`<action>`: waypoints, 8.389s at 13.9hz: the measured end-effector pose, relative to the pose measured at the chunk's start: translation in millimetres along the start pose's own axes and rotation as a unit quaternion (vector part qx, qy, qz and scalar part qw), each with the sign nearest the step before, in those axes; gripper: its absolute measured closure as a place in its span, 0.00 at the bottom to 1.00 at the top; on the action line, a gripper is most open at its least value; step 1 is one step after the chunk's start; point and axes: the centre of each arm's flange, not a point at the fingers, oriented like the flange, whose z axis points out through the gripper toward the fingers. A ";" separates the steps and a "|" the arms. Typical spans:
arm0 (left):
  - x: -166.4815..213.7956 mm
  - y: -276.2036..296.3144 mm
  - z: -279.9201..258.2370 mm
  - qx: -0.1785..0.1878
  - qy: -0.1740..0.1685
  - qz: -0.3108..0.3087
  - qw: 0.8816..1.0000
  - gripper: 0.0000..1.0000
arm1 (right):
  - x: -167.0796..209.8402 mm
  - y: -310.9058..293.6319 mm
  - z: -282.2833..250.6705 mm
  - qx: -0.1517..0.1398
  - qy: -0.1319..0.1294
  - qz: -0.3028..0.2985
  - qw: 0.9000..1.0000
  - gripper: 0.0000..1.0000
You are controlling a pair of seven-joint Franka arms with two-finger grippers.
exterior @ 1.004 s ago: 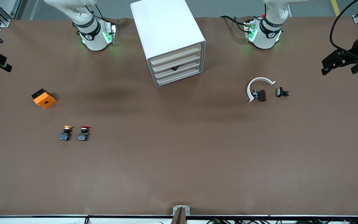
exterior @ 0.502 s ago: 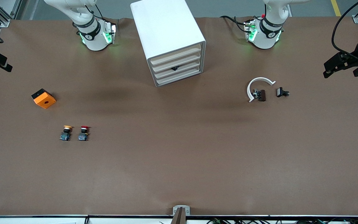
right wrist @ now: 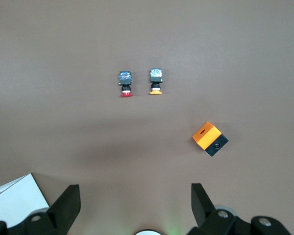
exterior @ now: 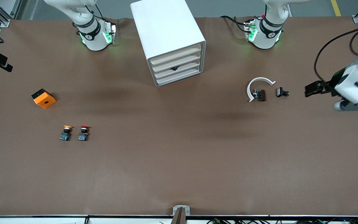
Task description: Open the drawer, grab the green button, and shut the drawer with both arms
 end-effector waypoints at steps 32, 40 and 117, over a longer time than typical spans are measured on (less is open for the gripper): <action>-11.1 286.3 305.0 0.087 -0.387 -0.633 0.665 0.00 | 2.8 1.5 -1.9 -0.006 0.004 0.001 1.000 0.00; -61.5 354.4 363.7 0.203 -0.406 -0.707 0.542 0.20 | 62.7 -4.1 104.1 -0.013 -0.088 -0.003 0.996 0.00; 92.3 94.1 183.2 0.053 -0.059 -0.369 0.926 0.00 | -137.6 -586.1 407.8 -0.023 0.000 0.199 0.980 0.11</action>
